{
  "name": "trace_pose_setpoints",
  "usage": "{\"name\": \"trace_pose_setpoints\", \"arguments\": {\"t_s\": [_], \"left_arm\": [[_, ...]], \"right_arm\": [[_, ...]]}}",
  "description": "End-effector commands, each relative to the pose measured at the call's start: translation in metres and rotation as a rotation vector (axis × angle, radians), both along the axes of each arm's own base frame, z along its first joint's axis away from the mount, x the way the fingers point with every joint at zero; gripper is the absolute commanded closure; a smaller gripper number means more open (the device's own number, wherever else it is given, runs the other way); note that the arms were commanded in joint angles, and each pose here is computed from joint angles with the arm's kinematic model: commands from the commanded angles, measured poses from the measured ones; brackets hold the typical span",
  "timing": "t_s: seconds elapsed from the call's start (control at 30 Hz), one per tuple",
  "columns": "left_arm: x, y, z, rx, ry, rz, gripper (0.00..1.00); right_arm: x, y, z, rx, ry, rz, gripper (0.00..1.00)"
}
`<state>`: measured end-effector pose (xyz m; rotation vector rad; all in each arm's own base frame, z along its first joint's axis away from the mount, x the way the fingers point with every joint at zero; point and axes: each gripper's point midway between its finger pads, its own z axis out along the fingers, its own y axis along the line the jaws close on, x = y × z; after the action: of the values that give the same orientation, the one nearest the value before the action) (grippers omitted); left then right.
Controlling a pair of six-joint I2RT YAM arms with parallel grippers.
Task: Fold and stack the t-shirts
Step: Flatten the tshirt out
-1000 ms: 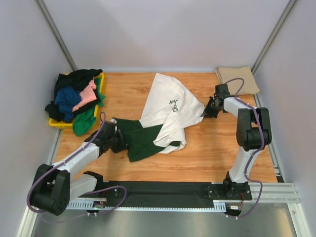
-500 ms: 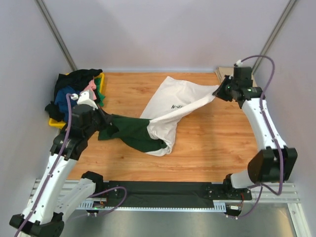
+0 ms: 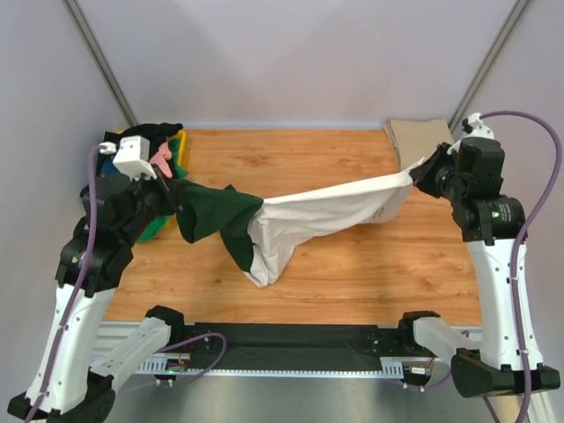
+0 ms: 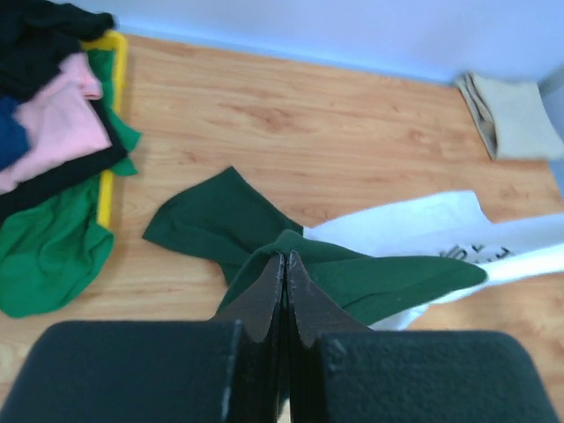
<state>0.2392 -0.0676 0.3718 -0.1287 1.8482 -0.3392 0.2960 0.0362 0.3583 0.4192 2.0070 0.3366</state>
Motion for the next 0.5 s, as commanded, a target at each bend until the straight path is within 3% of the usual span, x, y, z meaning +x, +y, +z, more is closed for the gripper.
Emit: {"name": "trace_pose_setpoints", "arguments": {"t_s": [0.0,0.17,0.33,0.47], "left_arm": [[0.019,-0.044,-0.006,0.05,0.008,-0.249,1.0],[0.068,-0.086,-0.044,0.083,0.189,-0.42,1.0],[0.086,-0.08,0.008,0.15,0.063,-0.349,1.0],[0.07,-0.051,0.084,0.176,-0.12,-0.232,1.0]], "right_arm": [[-0.01,0.004,-0.048,0.013,0.115,0.023,1.0],[-0.007,0.011,-0.1,0.049,0.217,0.039,1.0],[-0.016,0.004,-0.103,0.005,0.223,0.026,1.0],[-0.033,0.0,-0.035,-0.012,0.03,0.021,1.0]]}}
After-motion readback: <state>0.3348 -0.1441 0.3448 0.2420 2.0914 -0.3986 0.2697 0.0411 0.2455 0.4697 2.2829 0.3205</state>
